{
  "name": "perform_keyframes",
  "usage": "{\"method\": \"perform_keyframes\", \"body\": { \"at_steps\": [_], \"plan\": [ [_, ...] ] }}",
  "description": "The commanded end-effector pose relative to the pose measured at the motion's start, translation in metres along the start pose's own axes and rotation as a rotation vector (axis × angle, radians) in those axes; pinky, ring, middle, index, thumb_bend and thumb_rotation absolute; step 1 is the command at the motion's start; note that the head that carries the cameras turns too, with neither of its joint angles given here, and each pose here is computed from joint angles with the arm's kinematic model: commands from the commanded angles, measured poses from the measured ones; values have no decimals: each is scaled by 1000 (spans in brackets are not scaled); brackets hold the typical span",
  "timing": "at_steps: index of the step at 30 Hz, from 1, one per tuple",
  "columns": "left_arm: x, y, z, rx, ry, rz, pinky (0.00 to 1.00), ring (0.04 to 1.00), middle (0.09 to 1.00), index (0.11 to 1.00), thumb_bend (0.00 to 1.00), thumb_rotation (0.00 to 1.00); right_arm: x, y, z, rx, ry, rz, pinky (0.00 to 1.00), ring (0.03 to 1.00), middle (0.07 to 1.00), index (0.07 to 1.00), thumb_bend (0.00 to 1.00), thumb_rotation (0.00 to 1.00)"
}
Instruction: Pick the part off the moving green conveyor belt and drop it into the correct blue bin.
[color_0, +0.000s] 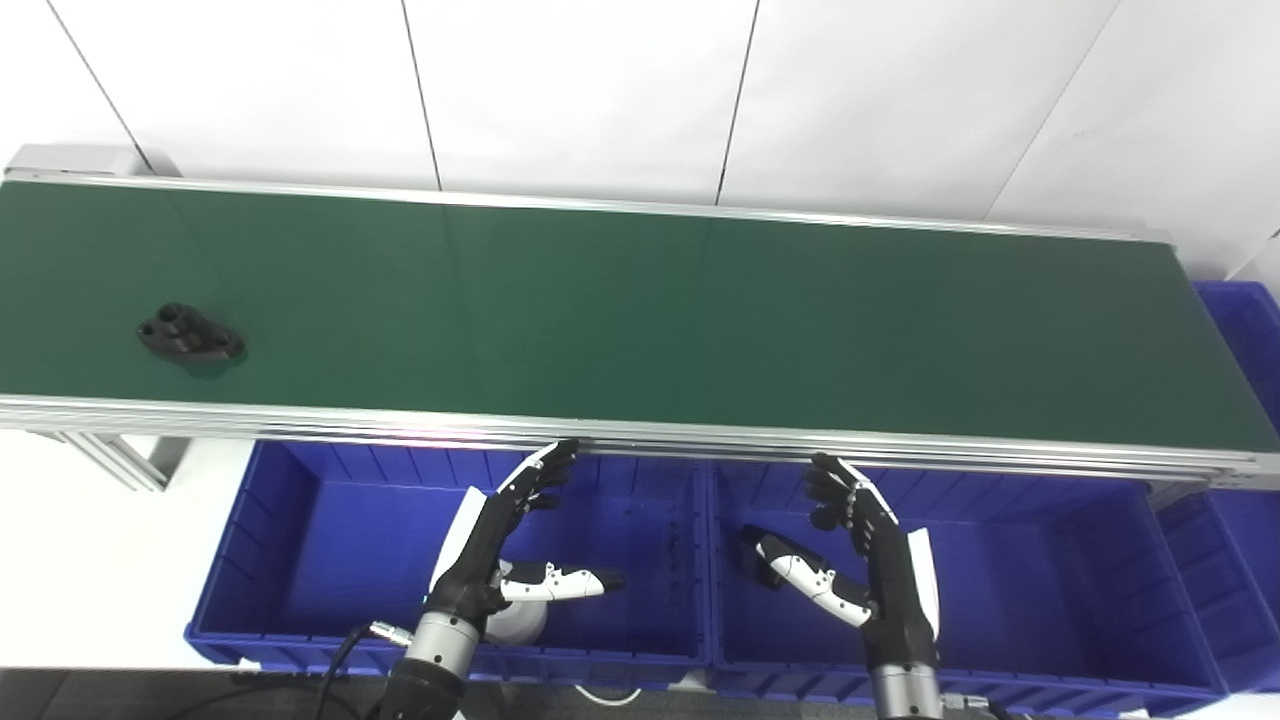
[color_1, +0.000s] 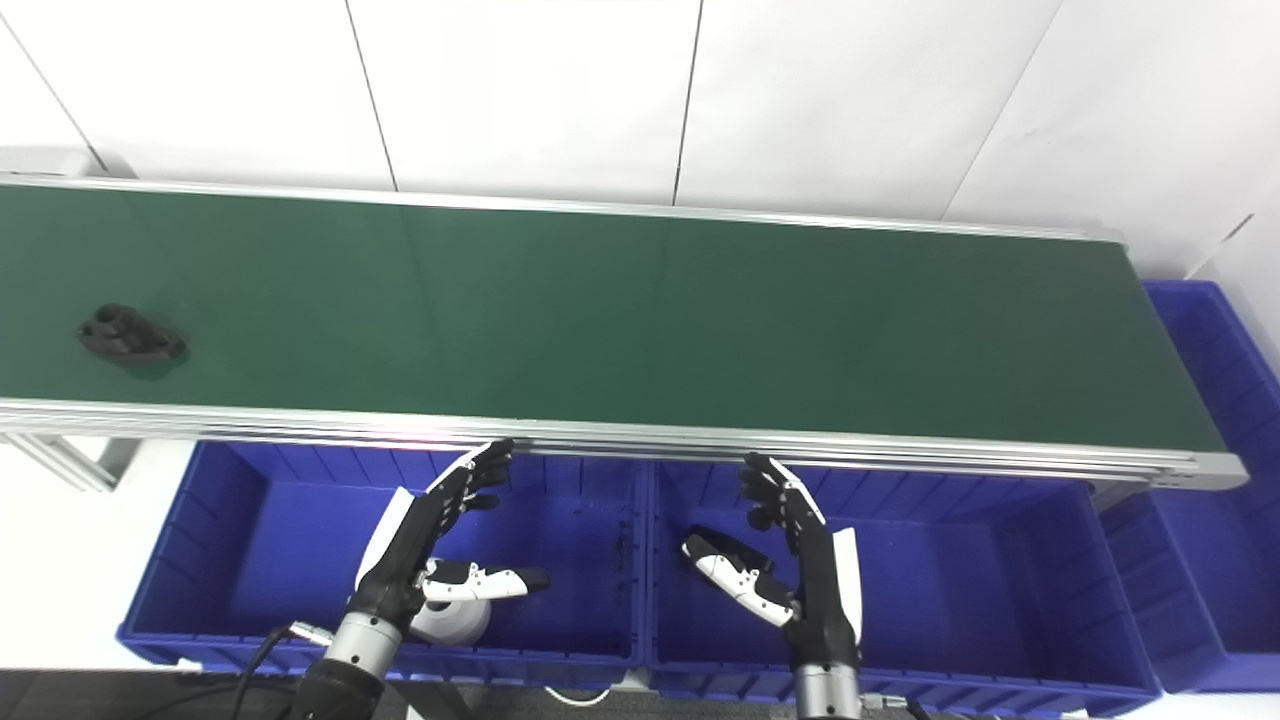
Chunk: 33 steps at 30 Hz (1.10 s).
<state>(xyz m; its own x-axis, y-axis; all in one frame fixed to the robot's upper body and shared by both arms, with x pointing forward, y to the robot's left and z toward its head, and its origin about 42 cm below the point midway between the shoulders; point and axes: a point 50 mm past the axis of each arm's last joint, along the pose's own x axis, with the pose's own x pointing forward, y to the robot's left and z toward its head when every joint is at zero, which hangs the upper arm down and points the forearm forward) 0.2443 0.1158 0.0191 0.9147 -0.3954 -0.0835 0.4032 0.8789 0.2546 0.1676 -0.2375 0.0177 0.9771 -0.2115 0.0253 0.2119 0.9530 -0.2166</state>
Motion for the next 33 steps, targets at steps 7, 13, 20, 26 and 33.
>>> {"method": "perform_keyframes", "body": {
  "at_steps": [7, 13, 20, 26, 33],
  "plan": [
    [8, 1, 13, -7, -83, 20, 769, 835, 860, 854, 697, 230, 3, -1, 8, -1, -72, -10, 736, 762, 776, 812, 670, 257],
    [8, 1, 13, -7, -89, 19, 774, 837, 859, 856, 697, 229, 2, -2, 7, -8, -71, -19, 724, 751, 769, 803, 683, 280],
    [7, 2, 14, -2, -85, 18, 763, 831, 861, 855, 704, 235, 2, -2, 7, -18, -75, -28, 705, 731, 754, 785, 700, 317],
    [5, 3, 13, -14, -89, 23, 763, 832, 856, 852, 704, 205, 1, 0, 9, -5, -74, -30, 698, 731, 758, 785, 687, 295],
    [5, 3, 13, -11, -84, 23, 760, 833, 859, 852, 709, 215, 0, 1, 8, 2, -70, -31, 708, 737, 761, 785, 680, 270]
  ]
}}
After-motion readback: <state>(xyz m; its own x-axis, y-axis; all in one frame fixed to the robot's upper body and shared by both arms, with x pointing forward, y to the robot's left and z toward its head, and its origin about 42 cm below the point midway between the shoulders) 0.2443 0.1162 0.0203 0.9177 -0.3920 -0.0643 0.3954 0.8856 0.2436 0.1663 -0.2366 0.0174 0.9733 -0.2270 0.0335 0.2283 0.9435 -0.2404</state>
